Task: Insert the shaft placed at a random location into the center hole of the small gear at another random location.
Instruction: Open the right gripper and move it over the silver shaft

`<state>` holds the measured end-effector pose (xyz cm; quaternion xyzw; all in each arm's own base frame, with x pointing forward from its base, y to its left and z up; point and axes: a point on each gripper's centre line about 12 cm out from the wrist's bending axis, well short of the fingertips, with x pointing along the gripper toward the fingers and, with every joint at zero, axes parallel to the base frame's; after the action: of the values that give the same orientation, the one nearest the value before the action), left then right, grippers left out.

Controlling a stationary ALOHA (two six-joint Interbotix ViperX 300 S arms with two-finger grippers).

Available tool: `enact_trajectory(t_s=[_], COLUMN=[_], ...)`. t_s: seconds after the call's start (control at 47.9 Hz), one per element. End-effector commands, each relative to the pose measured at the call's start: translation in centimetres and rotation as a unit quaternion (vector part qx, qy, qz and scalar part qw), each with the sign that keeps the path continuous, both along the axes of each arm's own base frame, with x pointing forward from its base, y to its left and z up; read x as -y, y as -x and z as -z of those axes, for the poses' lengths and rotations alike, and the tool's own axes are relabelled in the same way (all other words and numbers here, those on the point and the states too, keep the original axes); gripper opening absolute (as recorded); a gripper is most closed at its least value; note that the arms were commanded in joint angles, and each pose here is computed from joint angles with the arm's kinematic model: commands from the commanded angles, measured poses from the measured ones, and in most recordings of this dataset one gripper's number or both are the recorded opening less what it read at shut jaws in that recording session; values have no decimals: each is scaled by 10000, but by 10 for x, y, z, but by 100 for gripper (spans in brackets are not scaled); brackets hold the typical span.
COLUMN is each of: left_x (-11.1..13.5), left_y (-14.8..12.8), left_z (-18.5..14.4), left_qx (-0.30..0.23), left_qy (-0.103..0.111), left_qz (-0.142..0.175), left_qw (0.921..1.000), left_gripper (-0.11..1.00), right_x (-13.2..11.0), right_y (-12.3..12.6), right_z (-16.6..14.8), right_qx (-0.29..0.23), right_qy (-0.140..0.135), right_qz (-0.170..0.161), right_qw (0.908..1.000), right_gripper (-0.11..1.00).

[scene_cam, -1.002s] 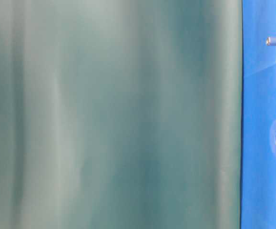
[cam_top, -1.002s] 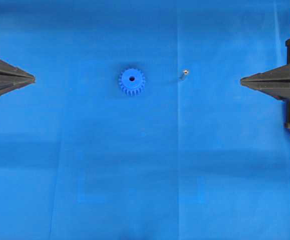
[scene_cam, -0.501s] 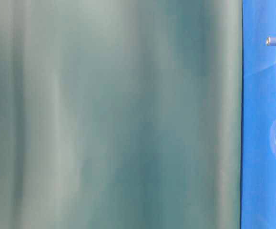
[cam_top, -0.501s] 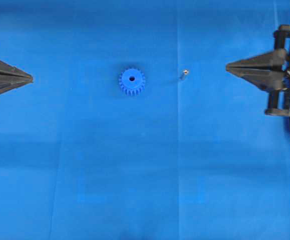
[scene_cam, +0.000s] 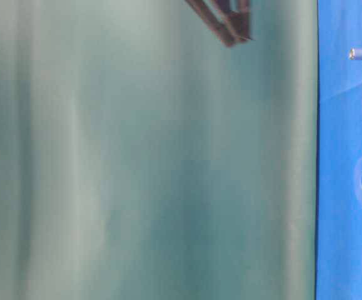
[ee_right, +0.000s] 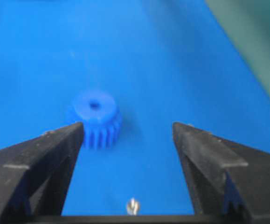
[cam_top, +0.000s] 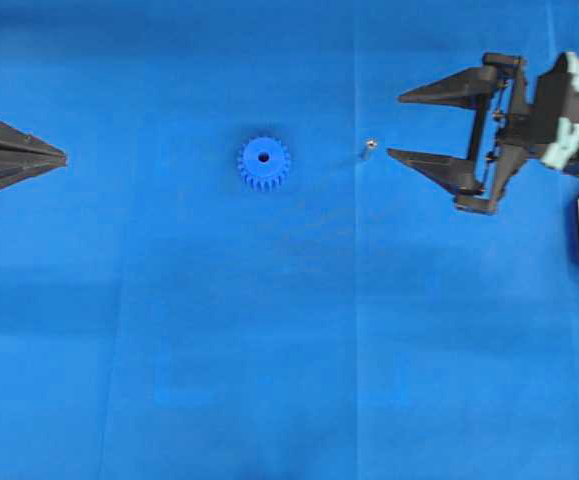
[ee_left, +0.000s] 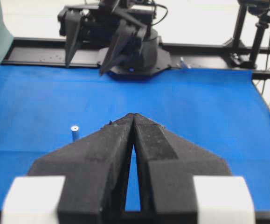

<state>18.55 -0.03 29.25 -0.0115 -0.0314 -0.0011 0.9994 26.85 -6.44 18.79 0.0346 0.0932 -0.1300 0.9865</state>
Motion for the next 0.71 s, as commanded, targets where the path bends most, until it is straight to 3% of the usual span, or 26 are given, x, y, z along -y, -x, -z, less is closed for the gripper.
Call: enact_trajectory(t_s=[0.0, 0.292, 0.48, 0.689], left_x=[0, -3, -4, -5], left_y=[-1, 0, -1, 0], left_z=[-4, -3, 0, 2], left_qx=[61, 46, -8, -23], left_qy=[0, 0, 0, 0], left_qz=[-6, -67, -98, -129], left_qw=[10000, 10000, 10000, 9999], left_gripper=[0, 0, 0, 0], right_x=[5, 12, 14, 16], right_y=[-7, -15, -22, -30], right_z=[8, 55, 72, 80], right_qx=[-1, -384, -543, -632], right_qy=[-67, -420, -625, -670], right_qz=[117, 427, 490, 503], right_qw=[9999, 9975, 9954, 9945], right_gripper=[66, 65, 65, 65])
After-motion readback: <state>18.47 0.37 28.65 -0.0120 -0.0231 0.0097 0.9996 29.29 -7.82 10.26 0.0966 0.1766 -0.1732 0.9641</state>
